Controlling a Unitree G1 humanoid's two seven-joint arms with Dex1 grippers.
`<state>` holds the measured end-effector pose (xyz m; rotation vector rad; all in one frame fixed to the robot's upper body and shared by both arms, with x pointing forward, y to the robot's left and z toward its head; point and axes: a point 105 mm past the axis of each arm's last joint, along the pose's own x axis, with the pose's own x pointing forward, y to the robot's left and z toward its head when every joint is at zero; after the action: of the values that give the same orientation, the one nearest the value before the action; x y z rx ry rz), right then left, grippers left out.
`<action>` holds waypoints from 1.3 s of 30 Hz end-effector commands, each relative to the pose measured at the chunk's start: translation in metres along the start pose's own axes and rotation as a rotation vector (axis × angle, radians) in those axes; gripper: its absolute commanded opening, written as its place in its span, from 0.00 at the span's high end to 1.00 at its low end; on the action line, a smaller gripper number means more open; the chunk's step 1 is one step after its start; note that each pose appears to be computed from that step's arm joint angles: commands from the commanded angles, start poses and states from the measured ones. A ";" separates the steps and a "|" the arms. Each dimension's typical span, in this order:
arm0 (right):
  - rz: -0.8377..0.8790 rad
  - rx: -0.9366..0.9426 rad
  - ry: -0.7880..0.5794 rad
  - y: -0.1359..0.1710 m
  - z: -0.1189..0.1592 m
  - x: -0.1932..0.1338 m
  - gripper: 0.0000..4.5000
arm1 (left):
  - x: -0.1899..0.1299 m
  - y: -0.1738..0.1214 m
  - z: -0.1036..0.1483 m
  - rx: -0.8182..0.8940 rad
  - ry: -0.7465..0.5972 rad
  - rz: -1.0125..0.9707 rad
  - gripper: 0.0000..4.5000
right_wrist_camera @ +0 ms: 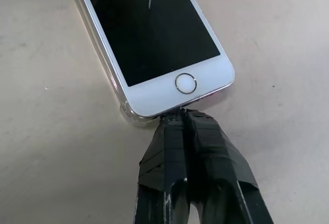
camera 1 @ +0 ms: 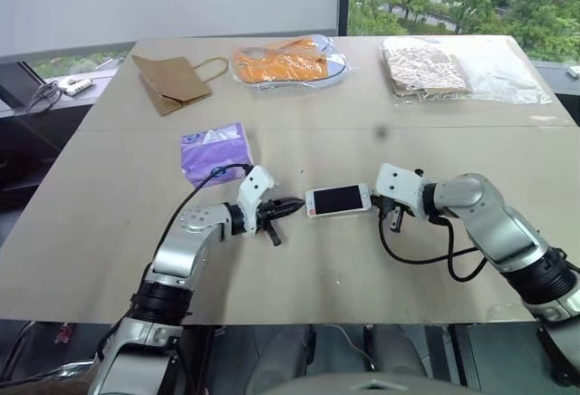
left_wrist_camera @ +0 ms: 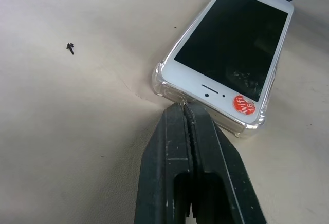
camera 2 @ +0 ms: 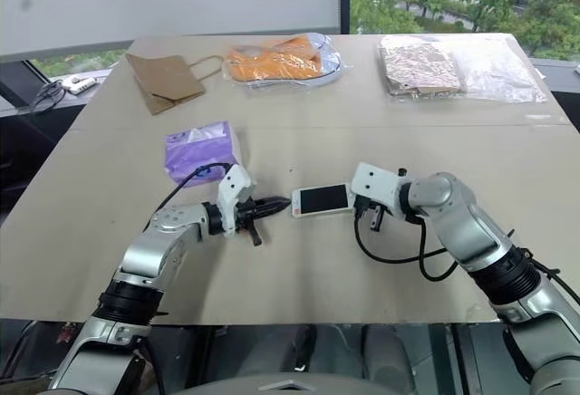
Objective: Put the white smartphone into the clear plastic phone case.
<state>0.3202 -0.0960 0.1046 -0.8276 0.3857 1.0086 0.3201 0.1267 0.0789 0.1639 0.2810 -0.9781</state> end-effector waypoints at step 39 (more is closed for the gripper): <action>-0.057 0.256 -0.342 -0.003 0.033 -0.029 1.00 | 0.012 0.010 0.033 0.068 -0.016 -0.161 0.99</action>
<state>0.3106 -0.0945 0.1302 -0.4348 0.2625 0.9796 0.3371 0.1172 0.1074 0.1717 0.2586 -1.1453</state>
